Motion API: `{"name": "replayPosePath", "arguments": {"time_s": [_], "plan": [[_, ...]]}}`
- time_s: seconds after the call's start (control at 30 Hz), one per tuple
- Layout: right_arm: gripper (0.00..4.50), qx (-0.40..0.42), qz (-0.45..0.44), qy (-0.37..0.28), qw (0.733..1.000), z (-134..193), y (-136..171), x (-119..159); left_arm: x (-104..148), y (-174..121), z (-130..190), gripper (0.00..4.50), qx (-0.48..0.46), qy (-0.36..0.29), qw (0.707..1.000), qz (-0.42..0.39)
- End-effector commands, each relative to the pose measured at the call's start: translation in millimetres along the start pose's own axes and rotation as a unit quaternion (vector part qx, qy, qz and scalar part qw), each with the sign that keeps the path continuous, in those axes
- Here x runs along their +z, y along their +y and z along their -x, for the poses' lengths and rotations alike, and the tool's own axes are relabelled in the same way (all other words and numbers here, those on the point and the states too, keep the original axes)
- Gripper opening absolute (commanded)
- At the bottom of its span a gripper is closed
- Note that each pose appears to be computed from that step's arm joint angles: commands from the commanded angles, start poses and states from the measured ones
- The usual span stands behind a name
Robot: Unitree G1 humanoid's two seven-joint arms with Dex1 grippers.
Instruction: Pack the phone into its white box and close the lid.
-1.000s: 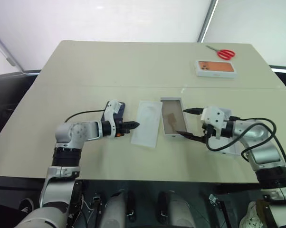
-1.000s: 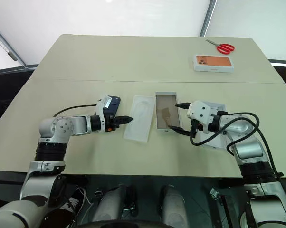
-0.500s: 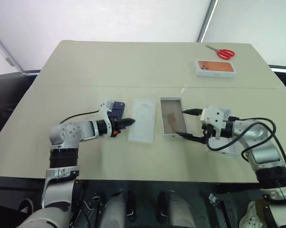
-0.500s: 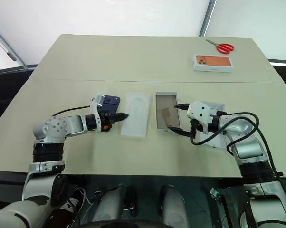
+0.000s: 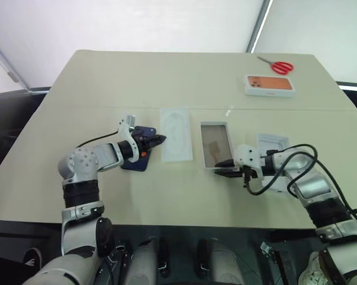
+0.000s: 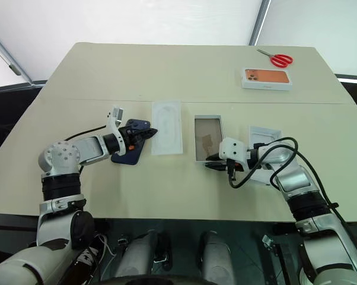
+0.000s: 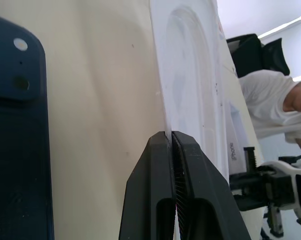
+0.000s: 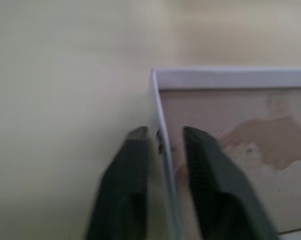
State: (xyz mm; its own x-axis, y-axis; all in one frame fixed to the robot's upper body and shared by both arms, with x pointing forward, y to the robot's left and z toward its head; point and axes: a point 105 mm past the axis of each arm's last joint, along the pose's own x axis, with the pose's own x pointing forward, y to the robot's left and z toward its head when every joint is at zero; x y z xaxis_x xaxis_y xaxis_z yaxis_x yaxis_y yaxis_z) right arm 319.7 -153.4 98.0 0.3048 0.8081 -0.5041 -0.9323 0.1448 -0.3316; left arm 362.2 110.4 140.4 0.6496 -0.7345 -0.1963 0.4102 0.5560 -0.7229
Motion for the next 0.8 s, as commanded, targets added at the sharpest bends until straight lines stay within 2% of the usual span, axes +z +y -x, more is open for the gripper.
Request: {"name": "replayPosePath", "arguments": {"time_s": [0.03, 0.27, 0.47, 0.57, 0.77, 0.8], "plan": [[0.04, 0.017, 0.028, -0.018, 0.999, -4.1, 0.3, 14.7, 14.6, -14.9, 4.7, 0.00, -0.025, -0.029, 0.999, -0.001], [0.04, 0.029, 0.058, -0.047, 0.997, -21.3, 7.7, 33.4, 26.1, -25.1, 2.8, 0.00, -0.039, -0.051, 0.998, 0.019], [0.04, 0.016, 0.038, -0.082, 0.996, -41.8, 8.1, 54.5, 19.3, -30.0, -5.1, 0.00, -0.041, -0.043, 0.998, 0.020], [0.90, 0.001, 0.021, -0.073, 0.997, -45.2, 4.4, 51.8, 17.0, -31.5, -8.4, 0.00, -0.042, -0.041, 0.998, 0.021], [4.03, -0.017, 0.048, -0.069, 0.996, -38.7, 1.3, 55.5, 12.7, -32.4, -9.6, 0.00, -0.042, -0.035, 0.998, 0.024], [4.03, -0.016, 0.048, -0.066, 0.997, -30.8, 0.7, 54.6, 10.7, -32.0, -9.6, 0.00, -0.040, -0.031, 0.998, 0.024]]}}
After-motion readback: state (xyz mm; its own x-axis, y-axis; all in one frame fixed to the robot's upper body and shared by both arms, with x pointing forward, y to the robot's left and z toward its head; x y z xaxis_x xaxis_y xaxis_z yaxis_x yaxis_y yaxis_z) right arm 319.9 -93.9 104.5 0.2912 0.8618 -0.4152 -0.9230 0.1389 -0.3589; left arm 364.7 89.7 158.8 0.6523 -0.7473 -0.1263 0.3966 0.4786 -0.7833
